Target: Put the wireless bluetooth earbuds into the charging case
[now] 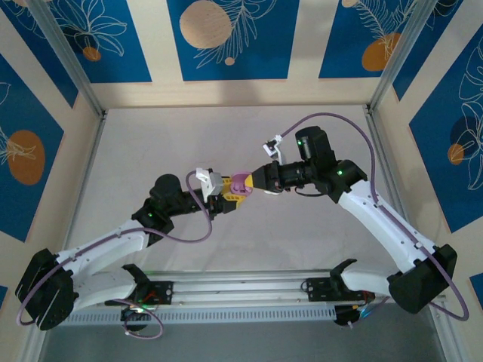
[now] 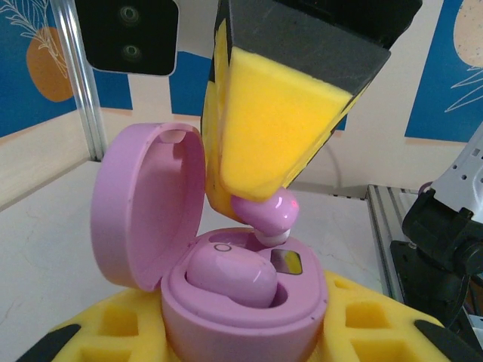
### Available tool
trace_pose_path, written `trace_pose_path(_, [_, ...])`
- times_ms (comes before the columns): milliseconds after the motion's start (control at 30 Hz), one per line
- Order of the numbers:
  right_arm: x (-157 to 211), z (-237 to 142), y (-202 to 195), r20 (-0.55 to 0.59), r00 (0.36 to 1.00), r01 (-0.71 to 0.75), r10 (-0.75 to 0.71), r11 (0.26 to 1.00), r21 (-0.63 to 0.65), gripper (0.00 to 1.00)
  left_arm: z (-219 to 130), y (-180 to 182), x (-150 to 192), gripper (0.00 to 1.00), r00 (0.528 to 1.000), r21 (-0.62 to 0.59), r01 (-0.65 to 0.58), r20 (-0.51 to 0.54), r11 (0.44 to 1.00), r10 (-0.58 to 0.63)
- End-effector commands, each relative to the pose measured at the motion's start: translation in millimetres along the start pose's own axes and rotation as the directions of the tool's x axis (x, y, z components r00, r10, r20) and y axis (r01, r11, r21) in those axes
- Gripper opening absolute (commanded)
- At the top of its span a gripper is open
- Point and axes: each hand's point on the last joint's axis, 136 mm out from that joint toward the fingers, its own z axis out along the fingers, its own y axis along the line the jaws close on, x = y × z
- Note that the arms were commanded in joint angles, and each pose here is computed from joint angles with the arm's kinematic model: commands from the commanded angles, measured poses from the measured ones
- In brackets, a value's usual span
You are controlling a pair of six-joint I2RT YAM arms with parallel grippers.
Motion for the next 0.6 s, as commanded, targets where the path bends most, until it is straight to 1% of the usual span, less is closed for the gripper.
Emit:
trace_pose_path(0, [-3,2,1,0.003,1.0,0.015,-0.015,1.0,0.012,0.19,1,-12,-32,0.24,0.995,0.05,-0.054,0.091,0.997,0.05])
trace_pose_path(167, [-3,2,-5,0.006,1.0,0.012,-0.013,0.999,0.046,0.2,0,-12,-33,0.24,0.994,0.049,-0.054,0.096,0.997,0.05])
trace_pose_path(267, [-3,3,-10,0.006,1.0,0.007,-0.007,0.997,0.071,0.23,-1,-11,-34,0.24,0.994,0.042,-0.055,0.097,0.998,0.051])
trace_pose_path(567, [-3,0,-9,0.018,1.0,0.009,-0.01,0.996,0.094,0.28,-1,-11,-33,0.24,0.994,0.038,-0.057,0.096,0.998,0.053])
